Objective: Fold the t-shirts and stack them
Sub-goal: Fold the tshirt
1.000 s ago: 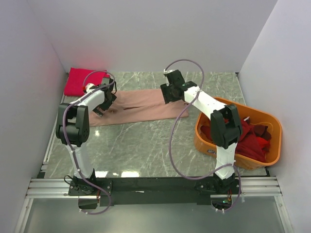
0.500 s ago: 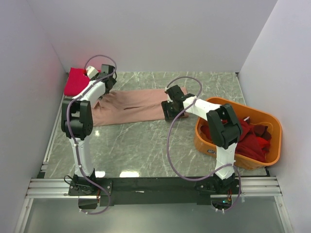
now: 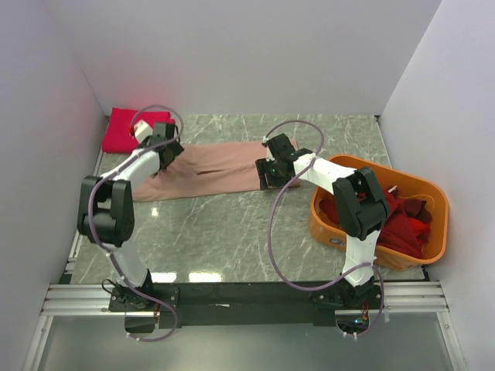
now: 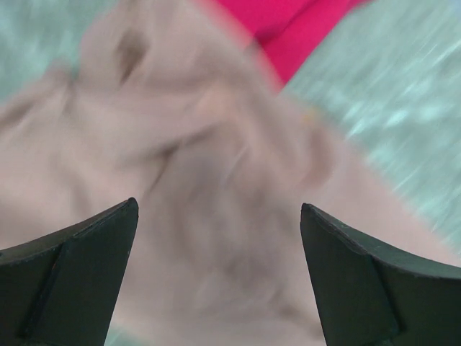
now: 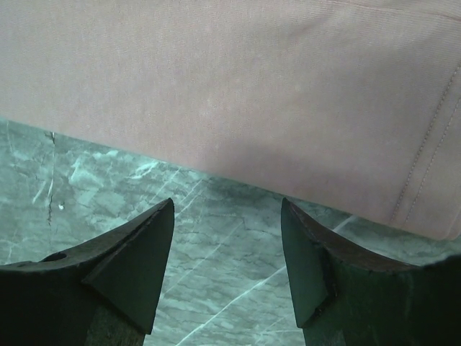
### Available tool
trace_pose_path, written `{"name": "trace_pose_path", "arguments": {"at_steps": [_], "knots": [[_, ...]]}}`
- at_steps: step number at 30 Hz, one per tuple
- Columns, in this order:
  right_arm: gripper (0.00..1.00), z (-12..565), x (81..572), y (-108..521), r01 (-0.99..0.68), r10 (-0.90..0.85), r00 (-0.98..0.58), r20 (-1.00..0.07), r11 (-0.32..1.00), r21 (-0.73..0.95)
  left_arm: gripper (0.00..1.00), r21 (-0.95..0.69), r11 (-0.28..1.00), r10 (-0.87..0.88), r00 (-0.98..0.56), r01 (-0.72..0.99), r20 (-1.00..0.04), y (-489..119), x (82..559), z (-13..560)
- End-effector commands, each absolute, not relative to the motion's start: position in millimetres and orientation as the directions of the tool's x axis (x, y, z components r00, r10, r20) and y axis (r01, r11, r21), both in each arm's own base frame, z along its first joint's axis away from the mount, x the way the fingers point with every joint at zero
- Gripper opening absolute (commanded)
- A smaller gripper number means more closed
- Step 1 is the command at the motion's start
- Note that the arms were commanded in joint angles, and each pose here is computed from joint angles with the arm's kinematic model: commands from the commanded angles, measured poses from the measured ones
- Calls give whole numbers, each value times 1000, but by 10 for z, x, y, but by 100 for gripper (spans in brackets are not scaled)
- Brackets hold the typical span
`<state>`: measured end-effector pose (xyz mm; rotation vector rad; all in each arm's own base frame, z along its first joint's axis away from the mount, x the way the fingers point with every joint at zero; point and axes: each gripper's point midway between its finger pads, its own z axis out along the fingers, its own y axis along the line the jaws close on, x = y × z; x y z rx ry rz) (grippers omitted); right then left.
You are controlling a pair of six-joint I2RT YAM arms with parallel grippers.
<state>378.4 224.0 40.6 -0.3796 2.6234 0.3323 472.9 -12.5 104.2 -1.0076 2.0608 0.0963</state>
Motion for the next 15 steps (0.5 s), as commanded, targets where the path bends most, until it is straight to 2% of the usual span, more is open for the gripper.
{"name": "trace_pose_path", "arguments": {"at_steps": [1, 3, 9, 12, 15], "knots": [[68, 645, 3865, 2280, -339, -203, -819, -537, 926, 167, 99, -364, 682, -657, -313, -634, -686, -241, 4621, 1121], [68, 625, 3857, 2275, -340, -207, -820, -533, 926, 164, 99, -341, 688, -650, -335, -641, -682, -224, 4547, 901], [68, 613, 3849, 2236, -333, -209, -822, -530, 931, 149, 99, -258, 693, -611, -358, -673, -706, 41, 4874, 587], [68, 625, 3860, 2199, -325, -212, -821, -530, 937, 129, 99, -265, 688, -616, -352, -675, -705, 287, 5135, 617], [68, 676, 3863, 2182, -323, -207, -812, -545, 938, 124, 100, -274, 682, -599, -303, -678, -741, 434, 5333, 1025]]}}
